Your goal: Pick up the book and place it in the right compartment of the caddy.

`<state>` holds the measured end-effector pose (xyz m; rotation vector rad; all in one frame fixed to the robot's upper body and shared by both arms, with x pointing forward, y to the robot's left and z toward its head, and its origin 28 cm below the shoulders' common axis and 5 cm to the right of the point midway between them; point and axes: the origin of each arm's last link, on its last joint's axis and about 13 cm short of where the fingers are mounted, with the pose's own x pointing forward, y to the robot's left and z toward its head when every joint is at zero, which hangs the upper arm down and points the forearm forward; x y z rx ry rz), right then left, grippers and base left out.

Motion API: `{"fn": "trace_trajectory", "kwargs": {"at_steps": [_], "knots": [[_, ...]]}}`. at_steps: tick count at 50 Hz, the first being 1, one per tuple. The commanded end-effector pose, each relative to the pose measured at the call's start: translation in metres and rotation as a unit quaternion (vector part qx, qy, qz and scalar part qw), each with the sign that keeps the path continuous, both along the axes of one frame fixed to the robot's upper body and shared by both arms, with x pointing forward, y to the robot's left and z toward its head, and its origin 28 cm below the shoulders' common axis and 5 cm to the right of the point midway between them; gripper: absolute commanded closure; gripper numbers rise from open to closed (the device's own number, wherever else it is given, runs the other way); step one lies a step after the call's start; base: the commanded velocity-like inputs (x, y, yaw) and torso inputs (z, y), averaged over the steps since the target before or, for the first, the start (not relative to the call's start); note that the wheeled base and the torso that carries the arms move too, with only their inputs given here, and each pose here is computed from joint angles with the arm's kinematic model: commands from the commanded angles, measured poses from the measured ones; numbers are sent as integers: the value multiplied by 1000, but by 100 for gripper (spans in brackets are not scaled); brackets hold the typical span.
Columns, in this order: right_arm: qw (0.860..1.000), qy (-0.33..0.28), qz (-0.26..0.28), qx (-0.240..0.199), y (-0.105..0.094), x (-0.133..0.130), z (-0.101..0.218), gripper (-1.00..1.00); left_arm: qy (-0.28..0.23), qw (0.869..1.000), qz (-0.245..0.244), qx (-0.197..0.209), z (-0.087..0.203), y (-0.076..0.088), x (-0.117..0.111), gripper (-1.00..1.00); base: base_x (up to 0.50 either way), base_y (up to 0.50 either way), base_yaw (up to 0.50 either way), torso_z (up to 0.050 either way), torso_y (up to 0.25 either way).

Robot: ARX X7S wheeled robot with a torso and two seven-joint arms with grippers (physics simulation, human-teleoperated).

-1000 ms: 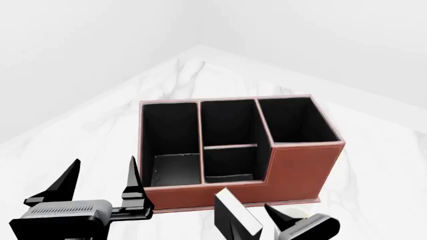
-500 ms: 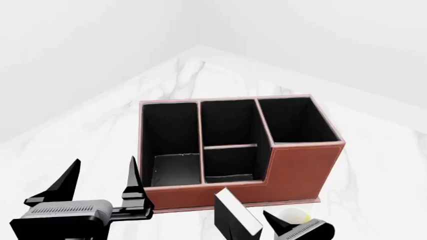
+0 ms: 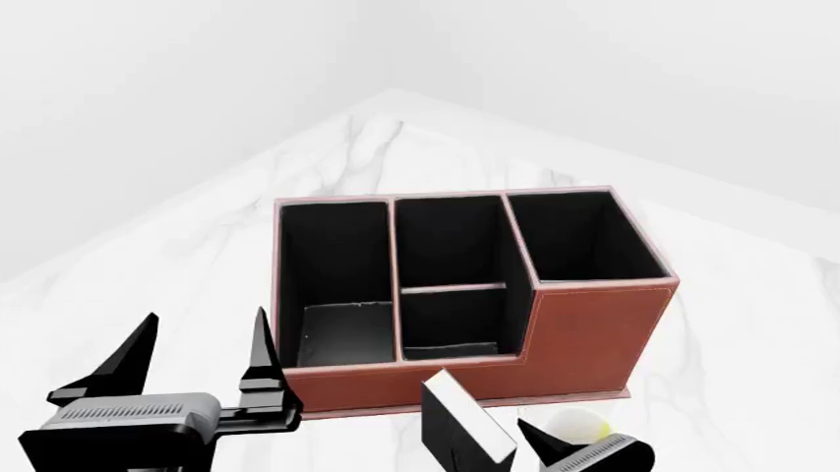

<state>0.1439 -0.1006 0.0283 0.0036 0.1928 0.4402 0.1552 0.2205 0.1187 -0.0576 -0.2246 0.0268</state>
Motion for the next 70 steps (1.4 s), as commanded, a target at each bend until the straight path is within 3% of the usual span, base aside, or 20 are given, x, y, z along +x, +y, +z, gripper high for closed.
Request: {"fn": "trace_trajectory", "kwargs": {"at_steps": [1,2,38,48,70], "knots": [[1000,0,0,0,0,0,0,-100,0,1000,0,-1,0,0,0,-100,0,0,0,0,0],[1000,-1,-2,0,0,0,0,100,0,1000,0,-1,0,0,0,-100,0,0,0,0,0],[1000,-19,4,1,-1,-1,10,100,1,1000,3,-2,0,0,0,-100,0,0,0,0,0],[998,-55,-1,-3,-4,4,45,100,0,1000,5,-3,1,1,0,-100,0,0,0,0,1],[994,-111,-5,-8,-8,15,85,100,0,1000,6,-4,2,2,0,-100,0,0,0,0,1]]}}
